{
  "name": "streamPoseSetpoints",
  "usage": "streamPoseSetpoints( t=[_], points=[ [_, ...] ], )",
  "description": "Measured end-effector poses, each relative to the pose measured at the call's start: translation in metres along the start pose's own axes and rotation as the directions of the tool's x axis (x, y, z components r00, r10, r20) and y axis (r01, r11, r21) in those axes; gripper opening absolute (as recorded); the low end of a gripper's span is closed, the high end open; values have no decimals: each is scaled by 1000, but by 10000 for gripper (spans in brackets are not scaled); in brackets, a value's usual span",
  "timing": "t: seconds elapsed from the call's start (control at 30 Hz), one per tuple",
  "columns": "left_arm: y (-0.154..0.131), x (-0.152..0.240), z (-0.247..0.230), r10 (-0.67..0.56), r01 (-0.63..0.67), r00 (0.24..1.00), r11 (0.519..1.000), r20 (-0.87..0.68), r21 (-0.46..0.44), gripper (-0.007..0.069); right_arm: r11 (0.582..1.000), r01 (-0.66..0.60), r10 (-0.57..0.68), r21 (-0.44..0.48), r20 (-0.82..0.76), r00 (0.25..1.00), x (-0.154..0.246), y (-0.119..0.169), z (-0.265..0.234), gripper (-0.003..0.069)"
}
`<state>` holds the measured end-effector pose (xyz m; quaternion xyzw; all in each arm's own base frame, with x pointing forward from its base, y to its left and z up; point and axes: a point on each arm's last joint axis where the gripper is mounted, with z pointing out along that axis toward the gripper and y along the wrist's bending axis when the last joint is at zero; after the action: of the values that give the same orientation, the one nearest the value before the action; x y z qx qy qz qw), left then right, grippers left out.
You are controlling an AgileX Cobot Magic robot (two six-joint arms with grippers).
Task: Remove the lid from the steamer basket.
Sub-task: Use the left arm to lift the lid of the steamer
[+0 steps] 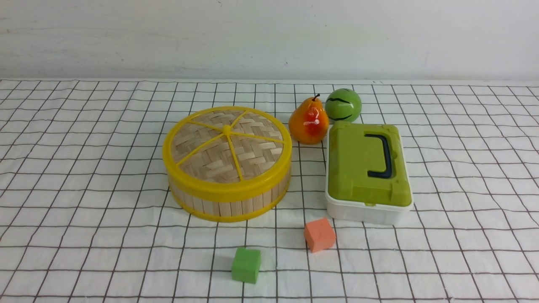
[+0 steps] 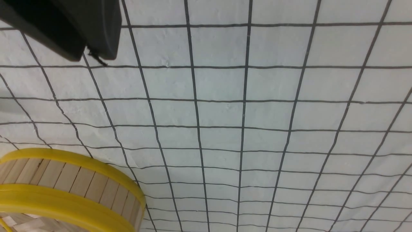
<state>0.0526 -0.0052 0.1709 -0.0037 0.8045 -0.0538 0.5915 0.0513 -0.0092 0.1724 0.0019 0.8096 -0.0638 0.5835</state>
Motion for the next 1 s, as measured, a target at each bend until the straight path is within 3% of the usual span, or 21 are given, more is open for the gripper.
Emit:
streamPoseSetpoints(
  t=[0.7, 0.9, 1.0],
  points=[
    [0, -3, 0, -3, 3, 1000, 1000, 28, 2, 92, 1000, 0, 0, 0, 0, 1000, 0, 0, 0, 240],
    [-1, -24, -3, -5, 2, 964, 1000, 265, 13, 93, 1000, 0, 0, 0, 0, 1000, 0, 0, 0, 240],
    [-2, -45, -12, -9, -2, 872, 1000, 489, 23, 95, 1000, 0, 0, 0, 0, 1000, 0, 0, 0, 240]
  ],
)
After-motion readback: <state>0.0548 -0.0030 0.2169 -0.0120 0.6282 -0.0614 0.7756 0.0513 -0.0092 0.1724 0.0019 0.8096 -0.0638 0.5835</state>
